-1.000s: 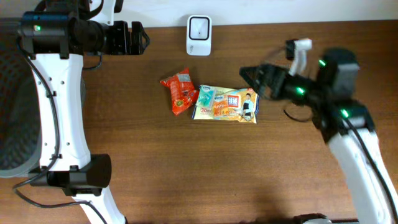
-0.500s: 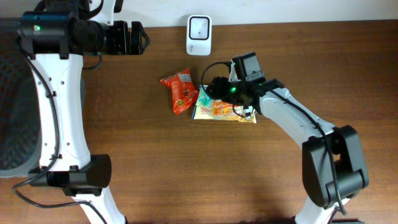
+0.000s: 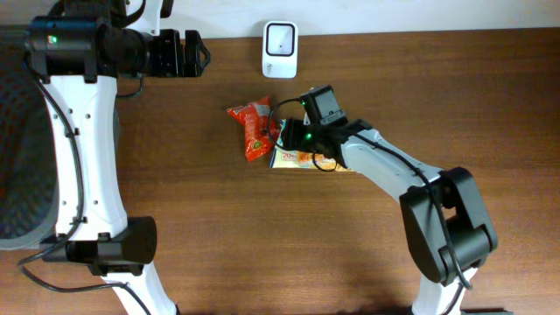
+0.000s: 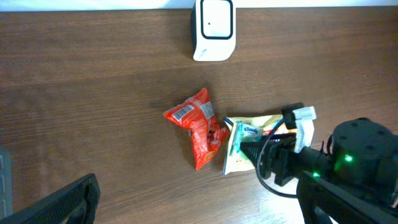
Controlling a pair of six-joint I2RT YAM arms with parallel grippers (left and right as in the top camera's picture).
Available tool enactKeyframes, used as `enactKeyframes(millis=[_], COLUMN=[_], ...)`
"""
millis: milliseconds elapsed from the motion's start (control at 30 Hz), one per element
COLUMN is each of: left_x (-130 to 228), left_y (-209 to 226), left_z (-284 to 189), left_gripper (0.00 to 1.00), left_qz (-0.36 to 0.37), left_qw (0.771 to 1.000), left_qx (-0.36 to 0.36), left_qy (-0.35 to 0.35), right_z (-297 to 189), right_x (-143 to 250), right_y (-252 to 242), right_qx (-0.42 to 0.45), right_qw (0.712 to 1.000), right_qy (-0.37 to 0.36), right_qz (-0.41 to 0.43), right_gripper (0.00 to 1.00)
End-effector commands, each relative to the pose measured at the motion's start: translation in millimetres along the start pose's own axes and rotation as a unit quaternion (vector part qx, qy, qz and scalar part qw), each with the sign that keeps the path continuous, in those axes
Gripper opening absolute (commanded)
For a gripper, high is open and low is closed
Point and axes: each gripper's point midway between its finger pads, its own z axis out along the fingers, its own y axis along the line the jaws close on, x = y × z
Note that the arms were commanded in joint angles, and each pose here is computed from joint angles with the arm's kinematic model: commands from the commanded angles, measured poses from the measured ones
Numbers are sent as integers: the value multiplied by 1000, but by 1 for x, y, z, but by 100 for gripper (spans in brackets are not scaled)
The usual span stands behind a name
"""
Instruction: Scan the item barcode
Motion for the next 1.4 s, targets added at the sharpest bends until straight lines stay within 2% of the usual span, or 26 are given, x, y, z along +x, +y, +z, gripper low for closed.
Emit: enactKeyframes(millis=[0, 33, 167, 233, 300, 367, 467, 500, 667, 700, 733, 767, 800, 833, 900, 967, 1067, 1100, 1233, 1367], left_x=[-2, -2, -2, -2, -2, -2, -2, -2, -2, -2, -2, -2, -2, -2, -2, -2, -2, -2, -2, -2], left_y=[-2, -2, -2, -2, -2, -2, -2, -2, -2, -2, -2, -2, -2, -2, -2, -2, -2, -2, -2, -2], left_z=[-7, -7, -7, -7, -7, -7, -7, -7, -7, -7, -7, -7, -7, -7, -7, -7, -7, -7, -7, -7], left_gripper=[99, 99, 99, 99, 99, 99, 99, 99, 99, 99, 99, 99, 99, 99, 99, 99, 99, 99, 99, 99], left_qz=[12, 12, 12, 12, 12, 12, 12, 12, 12, 12, 12, 12, 12, 12, 12, 12, 12, 12, 12, 12], left_qw=[1000, 1000, 1000, 1000, 1000, 1000, 1000, 1000, 1000, 1000, 1000, 1000, 1000, 1000, 1000, 1000, 1000, 1000, 1000, 1000], left_qx=[2, 2, 2, 2, 2, 2, 2, 2, 2, 2, 2, 2, 2, 2, 2, 2, 2, 2, 2, 2], left_qy=[-9, -9, -9, -9, -9, -9, -9, -9, -9, -9, -9, -9, -9, -9, -9, -9, -9, -9, -9, -9], right_z=[8, 7, -15, -43, -80, -109, -165, -176, -174, -169, -152, -132, -120, -112, -114, -132, -145, -137, -85, -47], right_x=[0, -3, -27, -42, -51, -56, -60, -58, -51, -49, -53, -64, -76, -93, -153, -201, -237, -242, -248, -250], right_y=[-1, -3, 15, 33, 44, 38, 32, 31, 44, 49, 48, 42, 36, 28, 7, -13, -7, 10, 37, 30], right_qx=[18, 18, -76, -178, -309, -389, -523, -550, -554, -546, -502, -442, -398, -350, -232, -114, 26, 78, 175, 205], right_qw=[1000, 1000, 997, 984, 949, 918, 848, 830, 826, 831, 858, 892, 914, 934, 966, 972, 946, 925, 853, 820], right_qy=[-4, -9, 5, 21, 56, 76, 83, 85, 99, 105, 110, 93, 67, 34, -86, -194, -321, -353, -399, -415], right_qz=[-6, -4, -7, -13, 0, 14, -22, -30, -38, -32, 3, 34, 48, 63, 69, 62, -43, -118, -286, -337], right_gripper=[25, 4, 4, 4, 4, 4, 4, 4, 4, 4, 4, 4, 4, 4, 4, 4, 4, 4, 4, 4])
